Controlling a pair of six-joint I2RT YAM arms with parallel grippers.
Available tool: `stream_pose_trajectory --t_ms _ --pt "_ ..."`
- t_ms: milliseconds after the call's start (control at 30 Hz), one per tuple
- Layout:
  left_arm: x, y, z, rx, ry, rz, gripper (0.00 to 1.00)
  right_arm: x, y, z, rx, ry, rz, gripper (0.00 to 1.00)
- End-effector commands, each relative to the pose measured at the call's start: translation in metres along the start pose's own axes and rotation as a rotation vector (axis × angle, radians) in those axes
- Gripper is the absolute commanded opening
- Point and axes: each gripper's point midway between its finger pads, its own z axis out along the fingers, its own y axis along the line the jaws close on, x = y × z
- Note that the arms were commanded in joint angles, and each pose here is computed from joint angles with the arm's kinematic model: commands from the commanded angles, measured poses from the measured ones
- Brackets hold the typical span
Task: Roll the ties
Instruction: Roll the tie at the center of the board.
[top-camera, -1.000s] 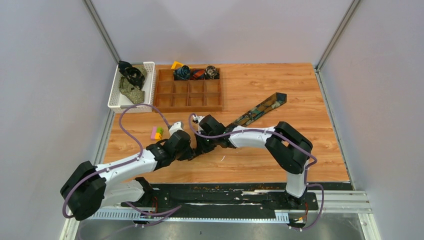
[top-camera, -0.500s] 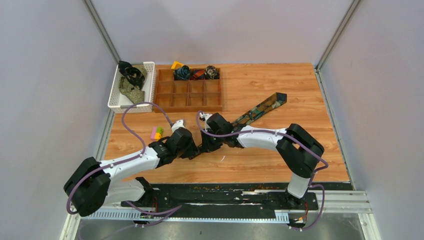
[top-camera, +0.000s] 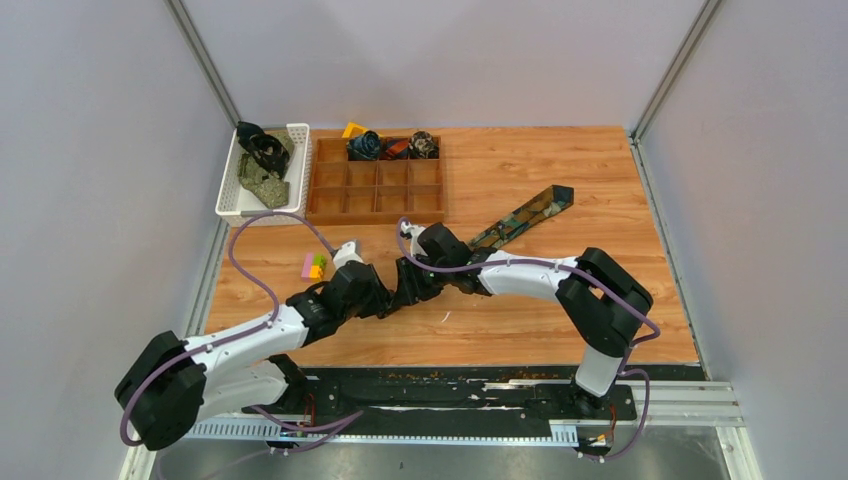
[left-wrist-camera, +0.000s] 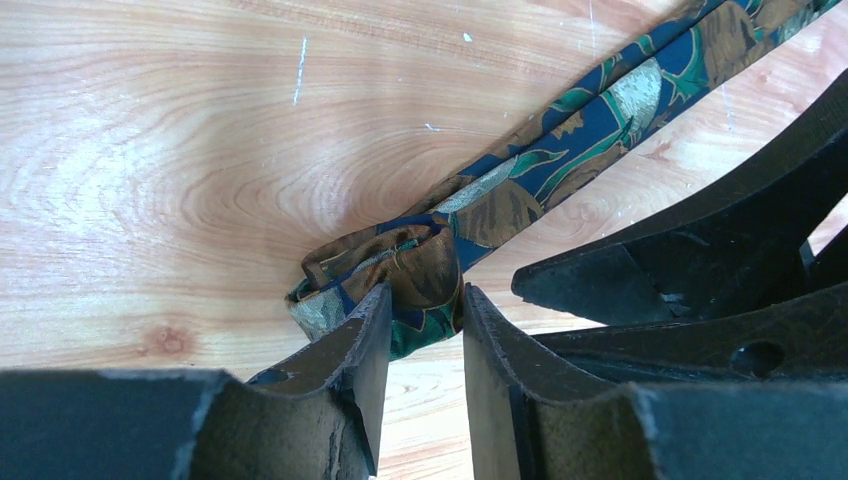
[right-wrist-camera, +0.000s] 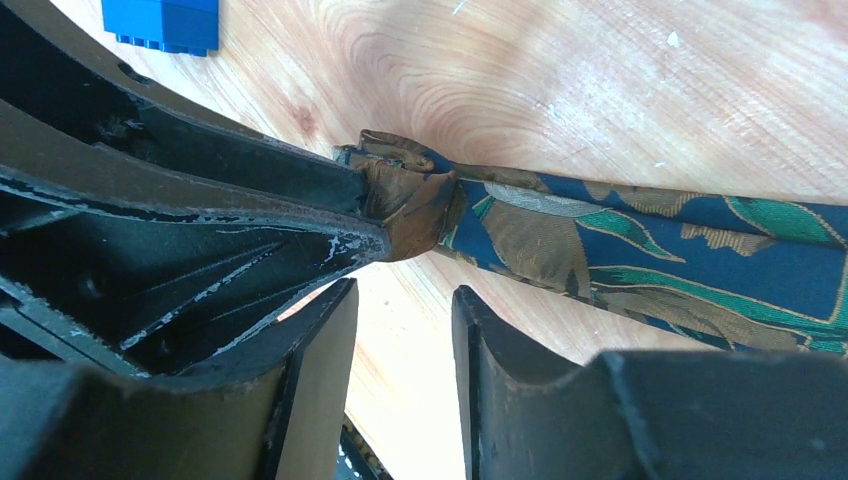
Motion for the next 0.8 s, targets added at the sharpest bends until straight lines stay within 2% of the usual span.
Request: stream_pose_trajectory --t_ms 0,167,367,767 --pt "-0.018 -0.009 -0.005 0.055 -0.09 -0.04 0.39 -0.019 0.021 -0.007 -0.08 -0.059 -0.007 0.41" --pt "-0.022 -0.008 -0.01 0.07 -0.119 -0.033 0.4 -0.022 0.022 -0.01 -0.074 -0.065 -0.004 0.42" --pt "-0.022 -0.015 -0.011 0.119 -0.125 -0.022 0.49 -0.02 0.022 -0.013 -0.07 -0.068 0.0 0.42" --pt "-0.032 -0.03 -0.018 0.17 -0.145 0.007 0.51 -0.022 0.018 -0.02 -0.041 -0.078 -0.015 0.44"
